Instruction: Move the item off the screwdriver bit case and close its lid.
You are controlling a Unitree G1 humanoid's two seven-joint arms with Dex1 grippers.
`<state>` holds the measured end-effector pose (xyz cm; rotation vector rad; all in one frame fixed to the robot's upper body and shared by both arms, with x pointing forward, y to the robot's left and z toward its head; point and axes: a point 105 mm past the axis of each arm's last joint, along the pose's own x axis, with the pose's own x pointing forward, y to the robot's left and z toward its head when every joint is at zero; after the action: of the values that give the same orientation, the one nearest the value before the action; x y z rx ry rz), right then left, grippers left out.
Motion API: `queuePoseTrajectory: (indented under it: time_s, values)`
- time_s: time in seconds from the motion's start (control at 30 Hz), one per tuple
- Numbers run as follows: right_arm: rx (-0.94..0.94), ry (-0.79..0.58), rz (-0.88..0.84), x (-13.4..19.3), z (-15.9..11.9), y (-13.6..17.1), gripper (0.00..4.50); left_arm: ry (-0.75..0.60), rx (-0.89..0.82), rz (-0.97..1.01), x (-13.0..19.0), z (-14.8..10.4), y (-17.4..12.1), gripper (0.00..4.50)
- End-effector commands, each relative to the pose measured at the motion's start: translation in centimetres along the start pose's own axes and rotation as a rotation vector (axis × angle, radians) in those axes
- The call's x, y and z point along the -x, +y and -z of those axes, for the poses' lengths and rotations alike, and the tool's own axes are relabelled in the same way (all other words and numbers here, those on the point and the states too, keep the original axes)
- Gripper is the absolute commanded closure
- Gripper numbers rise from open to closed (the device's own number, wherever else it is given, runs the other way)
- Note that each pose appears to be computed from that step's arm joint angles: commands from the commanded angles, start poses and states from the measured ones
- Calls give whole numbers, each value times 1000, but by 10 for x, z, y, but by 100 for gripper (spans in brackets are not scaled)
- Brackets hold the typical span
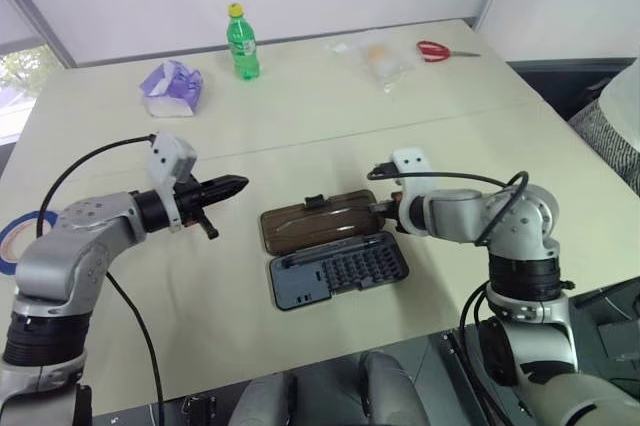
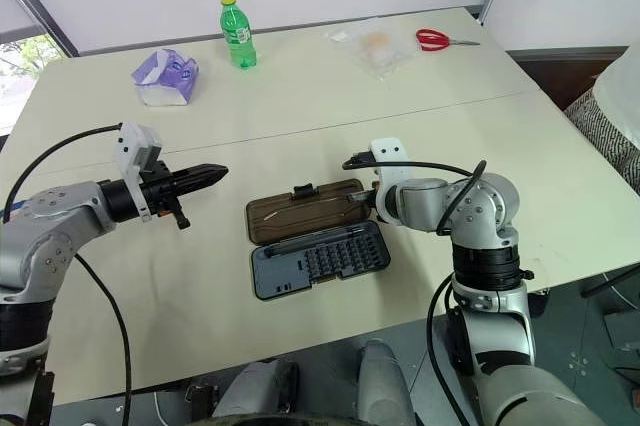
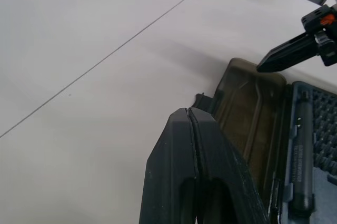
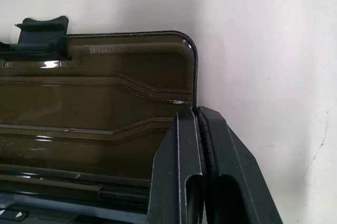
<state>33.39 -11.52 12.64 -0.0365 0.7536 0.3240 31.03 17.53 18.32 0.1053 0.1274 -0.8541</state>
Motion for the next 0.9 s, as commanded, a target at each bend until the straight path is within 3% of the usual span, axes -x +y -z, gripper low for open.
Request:
queuePoseTrajectory:
  time_s: [0.03,0.2,0.23,0.33,0.53,0.67,0.9]
  values:
    - [8,17,-33,3,1,6,448,-35,-45,15,-1,-12,-3,450]
    - [8,24,-30,5,0,6,448,-36,-45,17,-1,-12,-3,450]
    - [9,25,-29,6,-1,6,423,-36,-46,17,-1,-12,-3,450]
    - [10,27,-23,7,-1,5,316,-38,-46,18,-2,-12,-3,450]
    - [14,25,-13,9,-2,4,5,-39,-45,20,-3,-12,-3,450]
    - [25,-32,-4,14,-12,4,5,-43,-34,25,-4,-11,-4,450]
    - [123,-275,-52,37,-47,14,5,-33,15,121,-1,-7,-25,450]
